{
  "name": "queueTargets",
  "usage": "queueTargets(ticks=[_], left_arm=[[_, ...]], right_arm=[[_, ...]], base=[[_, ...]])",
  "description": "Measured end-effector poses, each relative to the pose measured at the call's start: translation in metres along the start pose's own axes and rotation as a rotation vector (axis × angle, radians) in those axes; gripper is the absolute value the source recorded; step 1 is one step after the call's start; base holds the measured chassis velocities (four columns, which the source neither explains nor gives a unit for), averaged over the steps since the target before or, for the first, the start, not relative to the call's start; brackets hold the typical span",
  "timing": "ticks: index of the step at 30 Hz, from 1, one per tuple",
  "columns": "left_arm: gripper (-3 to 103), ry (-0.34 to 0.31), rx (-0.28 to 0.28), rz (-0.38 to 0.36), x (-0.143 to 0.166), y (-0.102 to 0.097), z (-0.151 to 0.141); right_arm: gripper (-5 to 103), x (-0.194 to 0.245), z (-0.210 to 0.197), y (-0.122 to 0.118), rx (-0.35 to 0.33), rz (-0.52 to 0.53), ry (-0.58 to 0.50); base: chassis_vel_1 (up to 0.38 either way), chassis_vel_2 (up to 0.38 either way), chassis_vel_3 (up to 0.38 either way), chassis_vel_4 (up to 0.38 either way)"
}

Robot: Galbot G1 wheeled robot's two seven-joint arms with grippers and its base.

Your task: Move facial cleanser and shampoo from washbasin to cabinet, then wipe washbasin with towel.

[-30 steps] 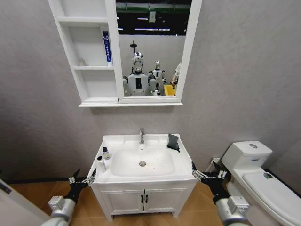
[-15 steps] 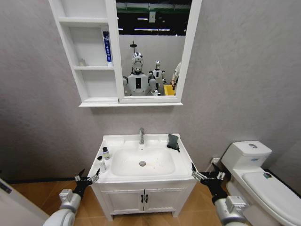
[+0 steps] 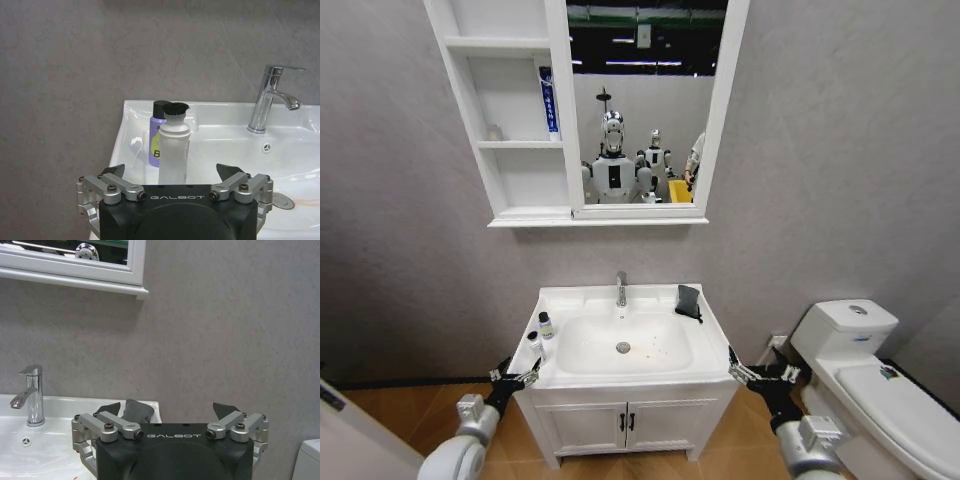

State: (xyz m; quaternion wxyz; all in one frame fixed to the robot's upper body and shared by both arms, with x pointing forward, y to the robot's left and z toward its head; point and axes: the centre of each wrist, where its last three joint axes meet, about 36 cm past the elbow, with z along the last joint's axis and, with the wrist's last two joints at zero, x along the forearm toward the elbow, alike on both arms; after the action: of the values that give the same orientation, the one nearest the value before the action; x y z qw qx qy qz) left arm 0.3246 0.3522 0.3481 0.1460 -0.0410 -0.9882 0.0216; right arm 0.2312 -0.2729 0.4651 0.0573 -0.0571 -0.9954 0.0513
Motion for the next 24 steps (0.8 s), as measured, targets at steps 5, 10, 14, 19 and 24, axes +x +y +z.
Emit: queueTargets(ticks=[5,10,14,19,24], left_arm=[[100,0.009,0.006,-0.002,-0.013,-0.005,0.004],[100,0.012,0.006,-0.01,-0.029,-0.005,0.005],[103,0.005,-0.001,-0.007,-0.043,-0.003,0.001],[84,-0.003,-0.003,-0.008,-0.057,-0.004,-0.002],[68,0.0,-0.003,-0.012,-0.058,-0.003,-0.001]], right_arm=[[100,-0.001,0.0,0.0,-0.001,0.005,-0.002],[100,-0.001,0.001,-0.002,-0.001,0.013,-0.001],[100,-0.001,0.002,-0.003,0.0,0.021,0.0],[100,-0.001,0.004,-0.003,-0.001,0.025,0.006],[100,-0.001,0.005,-0.002,-0.001,0.026,0.01]], base=[[0.0,0.0,0.0,0.0],[0.0,0.0,0.0,0.0],[0.0,0.0,0.0,0.0],[0.0,0.0,0.0,0.0],[0.0,0.0,0.0,0.0]])
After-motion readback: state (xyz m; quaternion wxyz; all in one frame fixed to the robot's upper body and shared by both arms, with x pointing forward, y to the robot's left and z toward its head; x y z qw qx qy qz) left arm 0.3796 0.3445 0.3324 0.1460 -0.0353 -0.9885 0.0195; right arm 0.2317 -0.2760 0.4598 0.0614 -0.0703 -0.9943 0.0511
